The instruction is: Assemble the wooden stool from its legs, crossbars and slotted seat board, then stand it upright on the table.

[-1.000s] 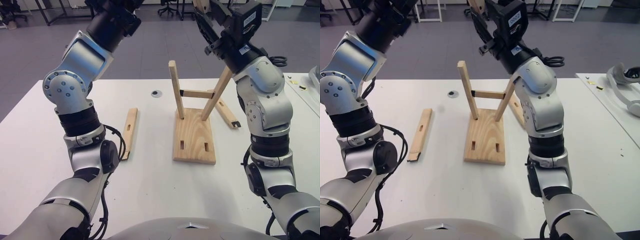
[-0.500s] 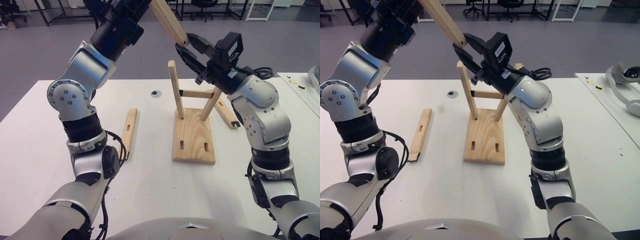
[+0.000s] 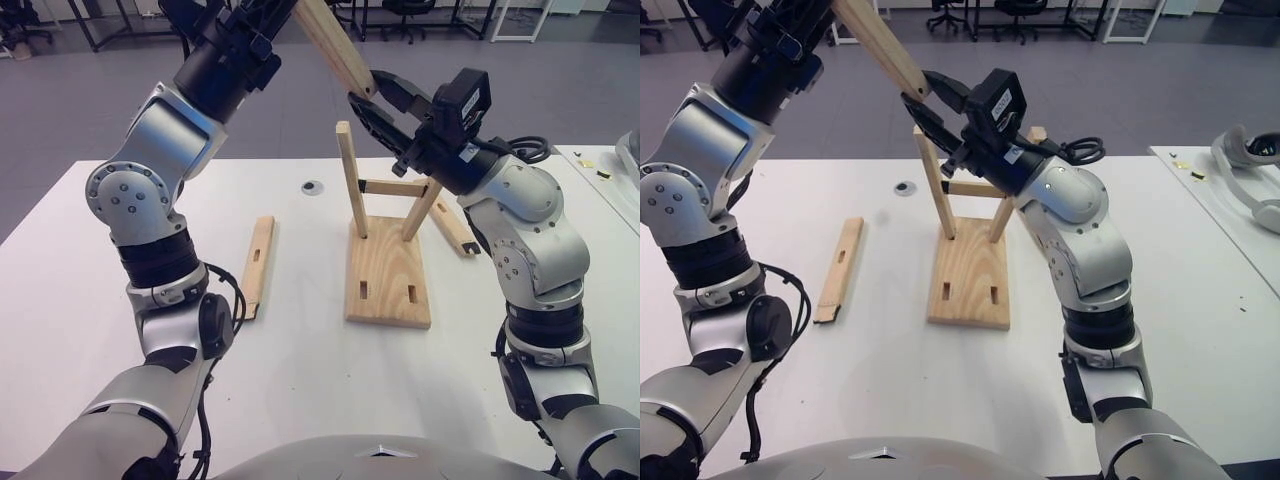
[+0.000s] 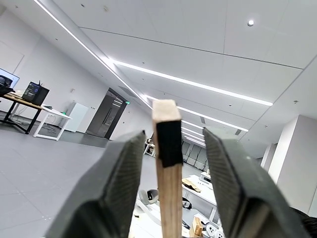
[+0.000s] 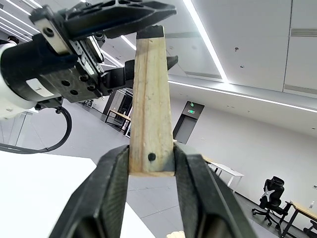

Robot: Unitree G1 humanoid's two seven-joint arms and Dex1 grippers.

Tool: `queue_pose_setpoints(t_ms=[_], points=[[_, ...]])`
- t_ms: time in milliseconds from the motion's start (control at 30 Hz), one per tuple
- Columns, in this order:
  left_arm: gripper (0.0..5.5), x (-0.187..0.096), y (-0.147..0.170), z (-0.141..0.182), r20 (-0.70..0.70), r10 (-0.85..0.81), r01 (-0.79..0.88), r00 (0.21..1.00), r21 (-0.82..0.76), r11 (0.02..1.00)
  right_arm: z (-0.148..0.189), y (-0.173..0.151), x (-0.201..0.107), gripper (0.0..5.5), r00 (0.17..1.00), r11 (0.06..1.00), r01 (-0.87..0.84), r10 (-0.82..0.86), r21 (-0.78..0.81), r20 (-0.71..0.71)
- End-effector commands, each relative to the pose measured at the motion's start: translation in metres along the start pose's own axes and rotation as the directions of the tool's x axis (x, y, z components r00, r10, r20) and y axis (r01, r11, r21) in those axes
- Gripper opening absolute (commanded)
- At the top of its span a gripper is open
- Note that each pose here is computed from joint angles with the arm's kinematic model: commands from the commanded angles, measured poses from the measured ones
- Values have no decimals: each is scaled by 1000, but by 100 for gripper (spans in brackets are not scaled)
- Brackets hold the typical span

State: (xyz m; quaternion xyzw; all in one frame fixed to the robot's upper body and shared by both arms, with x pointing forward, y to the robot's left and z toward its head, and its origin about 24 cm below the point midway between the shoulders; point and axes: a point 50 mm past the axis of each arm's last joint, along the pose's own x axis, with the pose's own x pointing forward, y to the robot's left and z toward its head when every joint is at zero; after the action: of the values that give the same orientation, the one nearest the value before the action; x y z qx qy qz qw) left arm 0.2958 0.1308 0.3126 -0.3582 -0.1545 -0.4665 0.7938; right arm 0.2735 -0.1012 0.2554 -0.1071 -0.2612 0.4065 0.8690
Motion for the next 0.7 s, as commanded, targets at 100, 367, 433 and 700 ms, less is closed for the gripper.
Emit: queue_pose_setpoints(t_ms=[100, 367, 433, 700], points=[[105, -4, 3, 2, 6, 33, -33, 999, 5, 999, -4, 0, -2, 132, 1000, 1000, 7, -6, 13, -23], [41, -6, 10, 0, -2, 87, -87, 996, -1, 996, -9, 1, -3, 132, 998, 999, 6, -3, 53, -60], [41, -7, 13, -1, -6, 110, -110, 994, 1, 994, -12, 2, -5, 132, 997, 998, -4, 9, 62, -83], [41, -63, 63, -3, -109, 458, -419, 882, 262, 870, -28, 14, -15, 244, 986, 997, -35, 46, 71, -158]])
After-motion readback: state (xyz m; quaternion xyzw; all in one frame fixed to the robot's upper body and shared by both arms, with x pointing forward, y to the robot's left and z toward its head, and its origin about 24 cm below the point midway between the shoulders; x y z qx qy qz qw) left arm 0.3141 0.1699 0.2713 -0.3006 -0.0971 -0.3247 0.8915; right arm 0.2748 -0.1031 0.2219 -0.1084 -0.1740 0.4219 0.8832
